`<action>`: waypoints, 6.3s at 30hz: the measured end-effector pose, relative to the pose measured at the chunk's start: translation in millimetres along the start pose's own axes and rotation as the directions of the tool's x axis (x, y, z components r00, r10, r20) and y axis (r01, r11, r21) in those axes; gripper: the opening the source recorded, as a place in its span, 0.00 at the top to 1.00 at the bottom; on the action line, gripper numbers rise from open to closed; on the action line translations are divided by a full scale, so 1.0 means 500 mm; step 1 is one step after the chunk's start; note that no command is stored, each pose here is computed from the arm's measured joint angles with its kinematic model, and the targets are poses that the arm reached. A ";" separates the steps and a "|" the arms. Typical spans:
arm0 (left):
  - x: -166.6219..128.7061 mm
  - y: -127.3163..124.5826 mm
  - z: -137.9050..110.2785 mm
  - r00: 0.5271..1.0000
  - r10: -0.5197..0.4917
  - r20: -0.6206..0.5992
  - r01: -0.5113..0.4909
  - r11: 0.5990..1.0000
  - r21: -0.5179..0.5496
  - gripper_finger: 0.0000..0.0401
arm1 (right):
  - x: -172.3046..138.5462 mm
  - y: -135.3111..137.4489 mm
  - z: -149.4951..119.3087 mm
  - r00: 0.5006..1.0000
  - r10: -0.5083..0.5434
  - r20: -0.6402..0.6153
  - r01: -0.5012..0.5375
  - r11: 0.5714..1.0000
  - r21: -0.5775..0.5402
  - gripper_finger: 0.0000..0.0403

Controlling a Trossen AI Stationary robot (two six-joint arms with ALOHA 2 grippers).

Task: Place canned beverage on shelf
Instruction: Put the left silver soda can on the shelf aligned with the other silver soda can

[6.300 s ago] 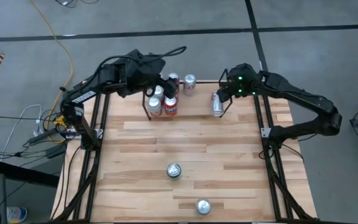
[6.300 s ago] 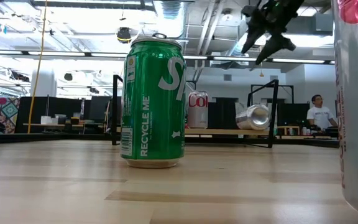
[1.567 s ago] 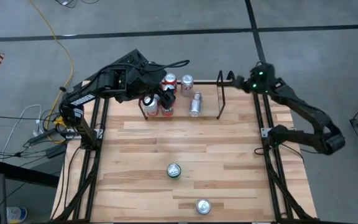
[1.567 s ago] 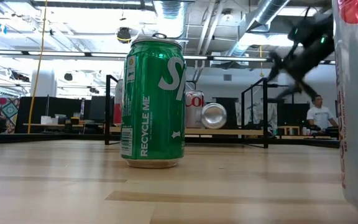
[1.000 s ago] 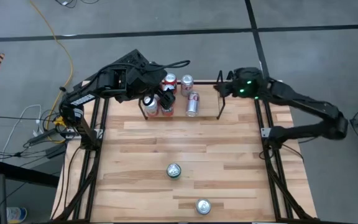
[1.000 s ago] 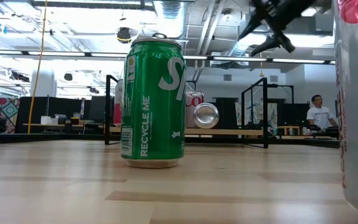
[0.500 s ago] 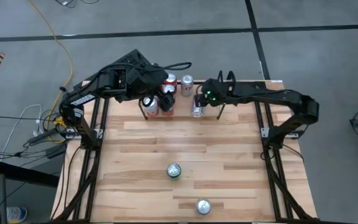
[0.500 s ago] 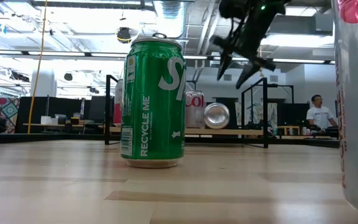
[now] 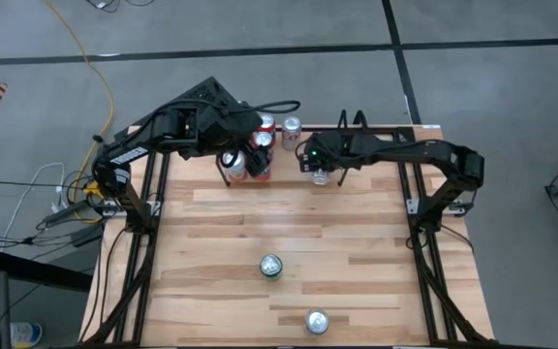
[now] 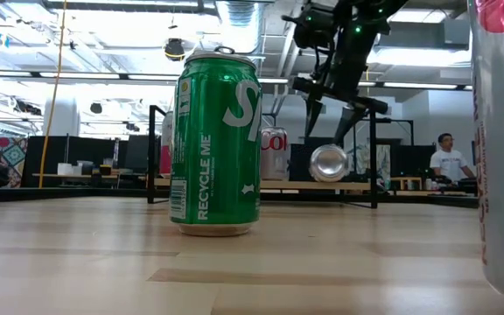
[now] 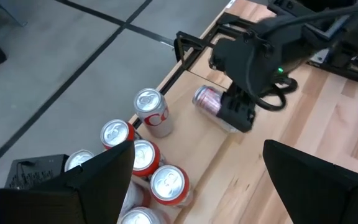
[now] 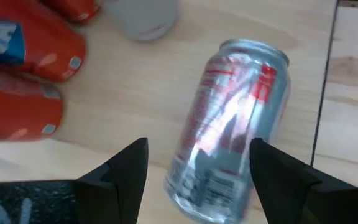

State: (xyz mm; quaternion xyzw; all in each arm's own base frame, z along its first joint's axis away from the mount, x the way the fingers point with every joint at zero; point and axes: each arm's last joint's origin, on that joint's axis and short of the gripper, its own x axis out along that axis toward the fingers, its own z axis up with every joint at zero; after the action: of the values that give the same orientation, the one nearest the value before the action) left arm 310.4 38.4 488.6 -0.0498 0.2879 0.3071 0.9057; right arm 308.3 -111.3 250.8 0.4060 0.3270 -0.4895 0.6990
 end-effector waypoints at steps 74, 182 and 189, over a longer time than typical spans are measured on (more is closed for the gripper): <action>-0.001 0.002 -0.014 0.997 -0.010 -0.071 0.020 0.990 0.140 0.15 | 0.038 0.062 0.047 0.989 -0.097 -0.108 0.091 0.994 -0.062 0.35; -0.068 0.044 -0.011 0.998 0.058 0.009 -0.059 0.994 0.096 0.15 | 0.123 0.099 -0.009 0.968 -0.103 -0.228 -0.014 0.888 -0.459 0.34; -0.068 0.044 -0.012 0.998 0.061 0.001 -0.061 0.993 0.102 0.15 | 0.090 0.116 -0.024 0.980 -0.061 -0.189 -0.040 0.874 -0.484 0.34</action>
State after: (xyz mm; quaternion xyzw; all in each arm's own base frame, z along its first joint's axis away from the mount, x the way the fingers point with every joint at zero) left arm 272.4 36.7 504.2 0.0048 0.3054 0.3196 0.8970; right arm 376.3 -108.4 221.3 0.2626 0.5096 -0.3525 0.7396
